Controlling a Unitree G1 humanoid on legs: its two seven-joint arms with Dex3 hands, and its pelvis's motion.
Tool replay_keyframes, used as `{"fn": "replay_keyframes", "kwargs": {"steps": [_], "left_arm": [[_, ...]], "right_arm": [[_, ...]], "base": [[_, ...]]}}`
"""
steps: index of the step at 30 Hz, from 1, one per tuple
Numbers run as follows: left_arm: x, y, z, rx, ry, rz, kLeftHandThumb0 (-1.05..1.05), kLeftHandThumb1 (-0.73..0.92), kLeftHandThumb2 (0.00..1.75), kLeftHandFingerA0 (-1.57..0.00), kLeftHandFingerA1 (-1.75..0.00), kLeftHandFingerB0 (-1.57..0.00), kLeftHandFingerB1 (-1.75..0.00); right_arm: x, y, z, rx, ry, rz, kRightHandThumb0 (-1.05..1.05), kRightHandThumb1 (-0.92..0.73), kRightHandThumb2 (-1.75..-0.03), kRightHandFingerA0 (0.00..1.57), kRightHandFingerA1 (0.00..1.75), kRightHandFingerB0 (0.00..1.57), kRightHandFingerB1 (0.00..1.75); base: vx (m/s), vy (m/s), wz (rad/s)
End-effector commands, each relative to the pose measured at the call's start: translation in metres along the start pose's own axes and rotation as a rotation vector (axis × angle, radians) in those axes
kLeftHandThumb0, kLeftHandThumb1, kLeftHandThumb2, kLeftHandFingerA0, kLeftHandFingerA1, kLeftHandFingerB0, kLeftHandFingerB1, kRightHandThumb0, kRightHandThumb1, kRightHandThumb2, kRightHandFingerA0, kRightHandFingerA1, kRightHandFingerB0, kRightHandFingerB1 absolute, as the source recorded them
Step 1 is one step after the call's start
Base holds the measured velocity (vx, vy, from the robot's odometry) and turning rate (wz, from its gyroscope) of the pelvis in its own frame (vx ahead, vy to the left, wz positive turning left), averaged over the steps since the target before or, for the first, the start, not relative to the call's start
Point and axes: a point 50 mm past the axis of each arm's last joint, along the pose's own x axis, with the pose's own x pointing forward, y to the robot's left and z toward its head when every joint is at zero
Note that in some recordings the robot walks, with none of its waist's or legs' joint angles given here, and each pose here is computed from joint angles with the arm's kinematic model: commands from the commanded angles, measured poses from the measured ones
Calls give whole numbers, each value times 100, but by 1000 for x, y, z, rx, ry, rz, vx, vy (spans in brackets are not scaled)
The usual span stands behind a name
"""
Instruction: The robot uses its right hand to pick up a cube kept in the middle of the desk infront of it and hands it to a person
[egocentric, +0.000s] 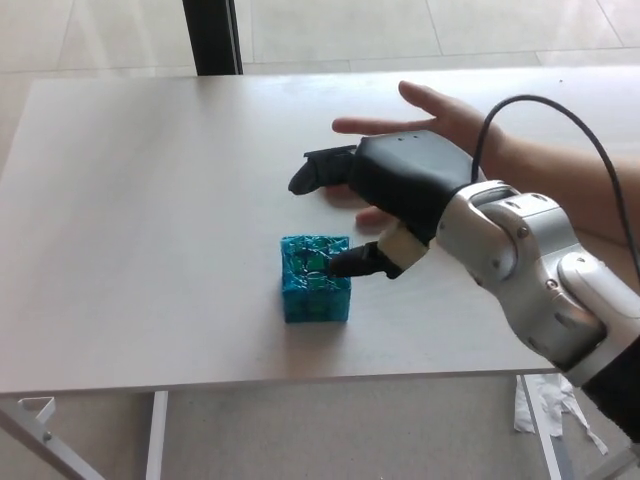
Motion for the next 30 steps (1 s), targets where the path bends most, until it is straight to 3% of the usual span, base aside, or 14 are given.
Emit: {"fn": "replay_keyframes", "kwargs": {"steps": [1, 8, 16, 21, 22, 23, 24, 25, 26, 27, 28, 30], "left_arm": [[-1, 7, 1, 32, -15, 28, -49, 62, 59, -62, -55, -57, -43], [-1, 5, -1, 38, -7, 26, -50, 63, 59, -61, -55, -56, -42], [0, 5, 3, 48, -12, 32, -51, 64, 60, -61, -55, -55, -43], [0, 3, 4, 52, -20, 25, -53, 68, 61, -62, -53, -55, -43], [0, 3, 4, 60, -19, 25, -53, 69, 61, -62, -50, -53, -42], [0, 2, 4, 61, -16, 25, -53, 69, 61, -62, -50, -53, -42], [0, 3, 4, 50, -18, 27, -52, 69, 61, -63, -53, -54, -43], [0, 4, 5, 54, -26, 28, -52, 69, 61, -63, -58, -57, -45], [0, 4, 5, 51, -25, 31, -54, 69, 61, -63, -58, -56, -44], [0, 5, 6, 66, -28, 31, -56, 69, 61, -62, -57, -57, -44], [0, 5, 6, 48, -30, 28, -55, 68, 61, -62, -57, -57, -45], [0, 4, 6, 38, -31, 25, -55, 68, 60, -62, -57, -57, -45]], "right_arm": [[6, 0, 2, -42, 62, 6, -78, -63, -60, 30, 60, 39, 43], [12, 17, 3, 35, 117, 22, -79, -61, -59, 30, 63, 36, 45], [10, 29, 0, -32, 174, 123, -90, -67, -60, 33, 68, 27, 45], [10, 33, 3, -22, 193, 144, -91, -64, -60, 37, 94, 27, 48], [10, 34, 5, -26, 188, 149, -91, -64, -60, 39, 114, 27, 49], [10, 35, 6, -28, 184, 151, -91, -64, -60, 39, 114, 27, 49], [10, 37, 10, -39, 167, 175, -91, -50, -94, 47, 97, 22, 55], [10, 39, 12, -38, 158, 174, -95, -51, -95, 52, 105, 24, 56], [10, 40, 13, -37, 162, 187, -97, -53, -75, 40, 92, 23, 51], [10, 41, 16, -39, 160, 196, -93, -66, -60, 39, 94, 25, 48], [9, 42, 16, -39, 160, 200, -93, -64, -59, 36, 84, 25, 47], [8, 43, 19, -43, 161, 213, -91, -63, -60, 34, 81, 22, 46]], "base": [[0, 0, 0], [0, 0, 0], [0, 0, 0], [0, 0, 0], [0, 0, 0], [0, 0, 0], [0, 0, 0], [0, 0, 0], [0, 0, 0], [0, 0, 0], [0, 0, 0], [0, 0, 0]]}}
